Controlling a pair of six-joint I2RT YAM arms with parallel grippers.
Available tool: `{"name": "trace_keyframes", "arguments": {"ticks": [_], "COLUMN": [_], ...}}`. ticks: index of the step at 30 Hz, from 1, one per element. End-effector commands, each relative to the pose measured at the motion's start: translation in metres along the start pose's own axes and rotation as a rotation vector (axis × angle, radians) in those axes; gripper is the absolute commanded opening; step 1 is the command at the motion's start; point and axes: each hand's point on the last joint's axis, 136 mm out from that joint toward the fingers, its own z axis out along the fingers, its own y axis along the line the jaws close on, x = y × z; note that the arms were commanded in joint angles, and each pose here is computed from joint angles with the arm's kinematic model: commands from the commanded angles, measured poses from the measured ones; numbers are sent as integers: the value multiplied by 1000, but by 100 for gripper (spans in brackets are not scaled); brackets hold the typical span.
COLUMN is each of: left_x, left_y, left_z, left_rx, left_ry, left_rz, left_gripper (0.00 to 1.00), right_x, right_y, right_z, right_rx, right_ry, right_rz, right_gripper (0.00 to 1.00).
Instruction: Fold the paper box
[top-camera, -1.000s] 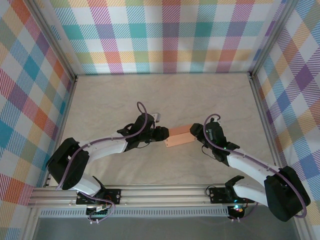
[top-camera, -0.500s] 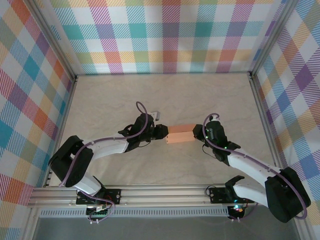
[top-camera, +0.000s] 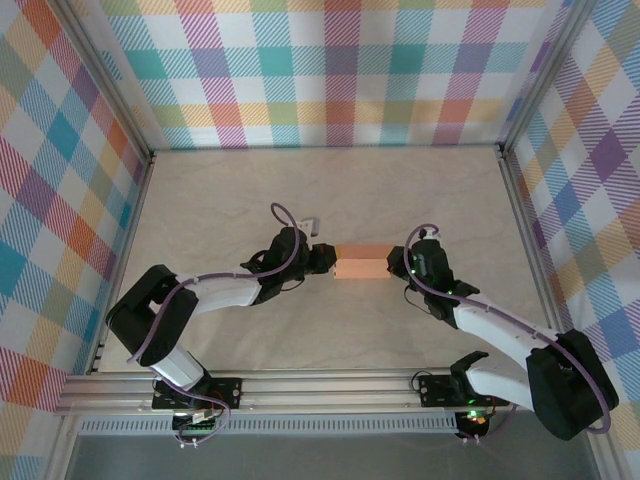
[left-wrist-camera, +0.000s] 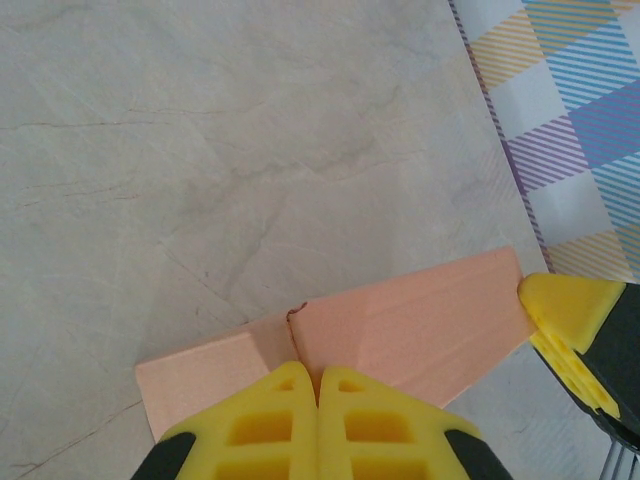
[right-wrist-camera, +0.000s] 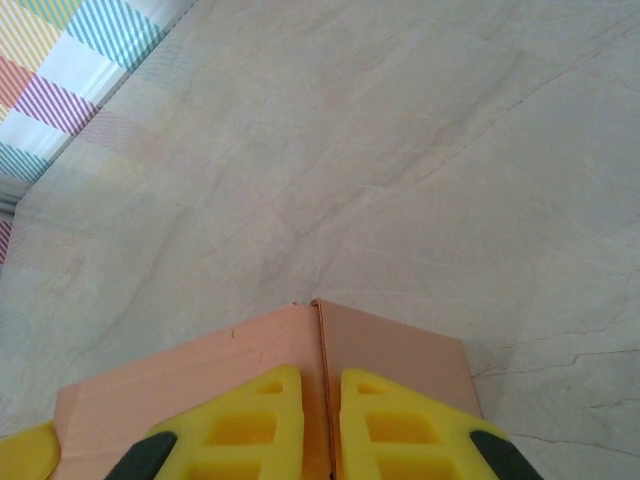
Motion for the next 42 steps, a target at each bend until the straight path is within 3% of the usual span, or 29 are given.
{"name": "trace_keyframes", "arguments": {"ticks": [1,4,12,14,20,28,29,30,31,36,42], "left_x": [85,74,40,28,-6,-46,-44,-40,-37,-12,9], "left_y": [79,77,49,39,7,-15,-19,-24,-26,-30,-20], "left_z": [-8,-13,-14,-13,-14,-29,-31,-33,-34,-39,-24], "left_rx": [-281,-322,-291,-278,-216,-63,-23,14,37,177,265], "left_ry": [297,288,238,223,169,119,133,146,160,266,423], "left_rz": [1,29,105,126,181,542,613,699,773,1104,1244], "left_gripper": [10,28,54,62,99,100,100,88,84,99,94], "right_x": [40,31,4,1,-7,-19,-20,-20,-21,-21,-19], "right_y": [-10,-3,22,23,21,13,12,12,11,6,3], "right_z": [0,-2,-14,-16,-22,-38,-39,-40,-42,-46,-44], "right_rx": [31,19,-18,-17,-16,-33,-38,-47,-51,-69,-77], "right_ry": [185,165,109,103,86,82,84,82,78,73,81], "right_rz": [-41,-52,-98,-107,-107,-59,-55,-56,-57,-50,-51], "right_gripper": [5,26,54,57,64,72,72,73,73,73,73]}}
